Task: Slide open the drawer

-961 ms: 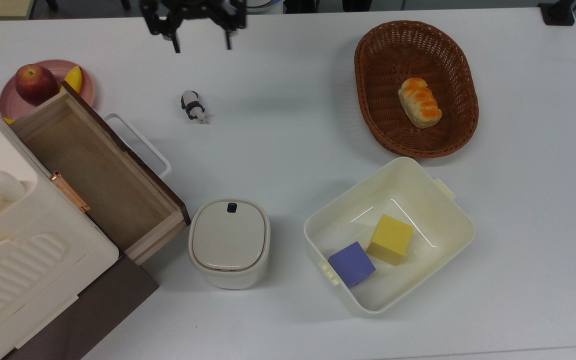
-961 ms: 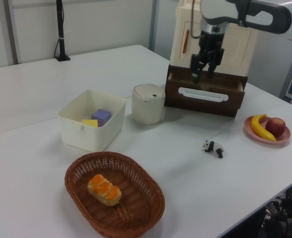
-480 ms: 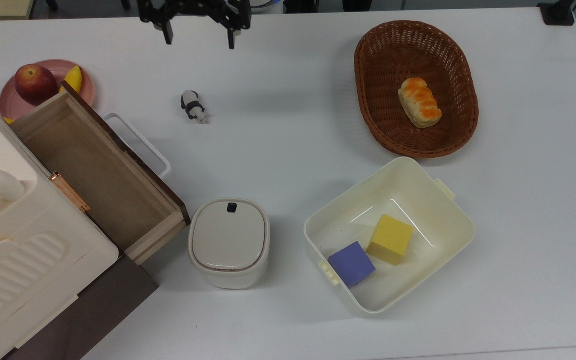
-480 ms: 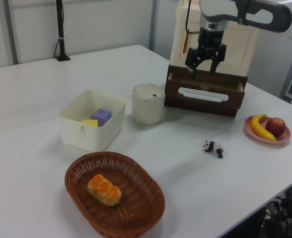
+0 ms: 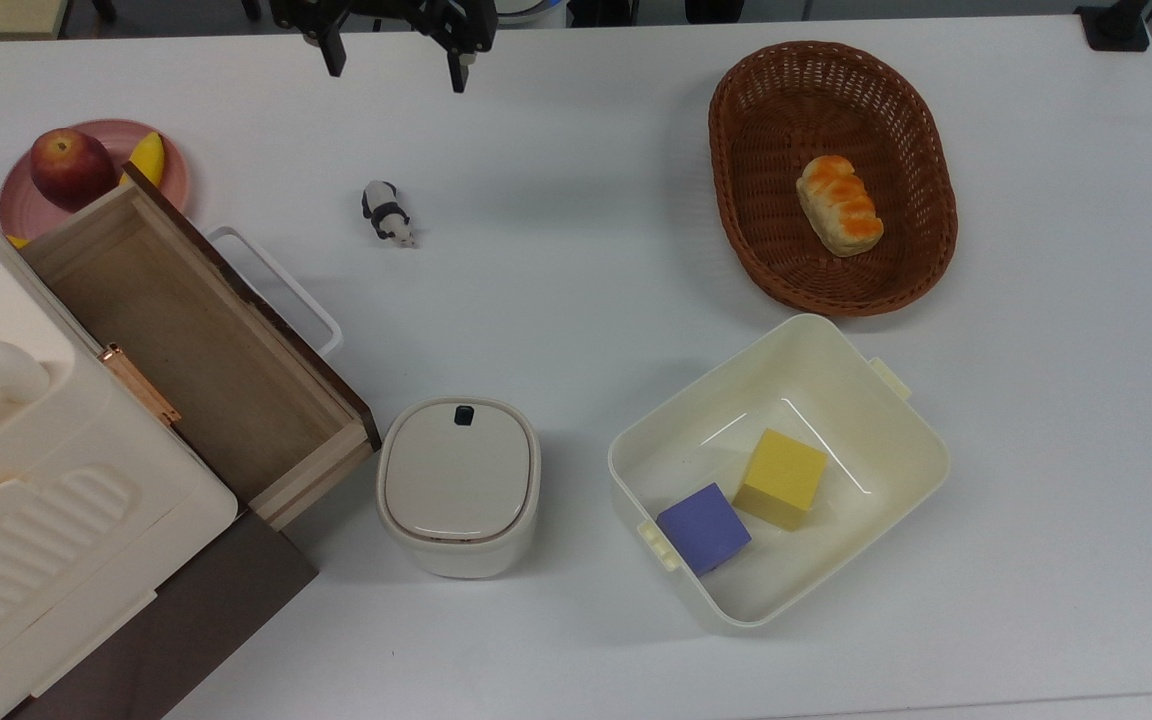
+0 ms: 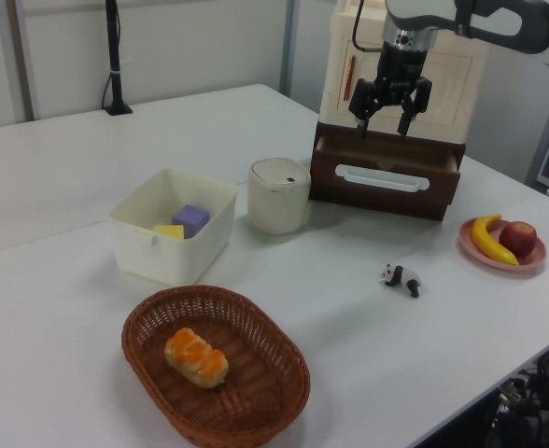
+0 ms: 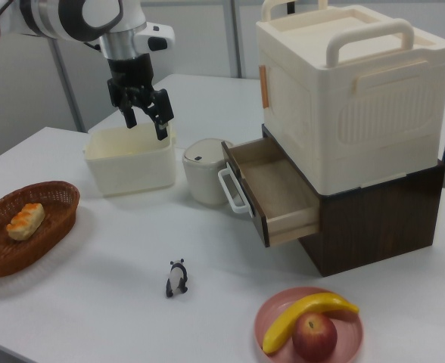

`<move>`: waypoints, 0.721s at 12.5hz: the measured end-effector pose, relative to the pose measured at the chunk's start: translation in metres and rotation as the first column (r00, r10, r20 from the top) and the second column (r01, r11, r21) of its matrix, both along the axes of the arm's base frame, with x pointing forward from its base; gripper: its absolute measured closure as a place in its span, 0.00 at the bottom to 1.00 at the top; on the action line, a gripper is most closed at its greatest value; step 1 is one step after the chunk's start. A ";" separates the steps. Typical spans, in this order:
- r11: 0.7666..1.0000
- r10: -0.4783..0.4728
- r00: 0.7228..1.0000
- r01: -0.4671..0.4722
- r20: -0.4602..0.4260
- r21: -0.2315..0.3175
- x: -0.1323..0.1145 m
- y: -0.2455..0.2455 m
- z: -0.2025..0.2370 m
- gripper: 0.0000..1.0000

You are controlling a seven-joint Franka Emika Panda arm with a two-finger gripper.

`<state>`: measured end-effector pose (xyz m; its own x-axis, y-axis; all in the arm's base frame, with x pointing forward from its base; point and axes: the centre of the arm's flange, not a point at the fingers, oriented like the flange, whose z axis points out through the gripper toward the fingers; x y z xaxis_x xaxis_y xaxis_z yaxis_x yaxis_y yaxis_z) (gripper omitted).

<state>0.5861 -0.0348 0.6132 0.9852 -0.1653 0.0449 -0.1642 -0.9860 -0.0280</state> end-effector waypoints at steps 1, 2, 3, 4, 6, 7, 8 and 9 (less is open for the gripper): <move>1.000 0.009 1.000 -0.009 0.000 0.007 0.000 0.006 0.000 0.00; 1.000 0.019 1.000 -0.019 0.000 0.007 0.000 0.010 0.000 0.00; 0.999 0.031 1.000 -0.031 -0.001 0.009 0.001 0.014 -0.001 0.00; 0.999 0.043 0.999 -0.043 -0.001 0.011 0.001 0.017 -0.001 0.00; 0.999 0.053 0.999 -0.053 -0.001 0.013 0.001 0.018 -0.002 0.00; 0.998 0.054 0.999 -0.054 -0.003 0.014 0.001 0.018 -0.002 0.00; 0.998 0.055 0.998 -0.055 -0.005 0.014 0.001 0.018 -0.004 0.00; 0.998 0.055 0.998 -0.055 -0.007 0.014 0.001 0.018 -0.004 0.00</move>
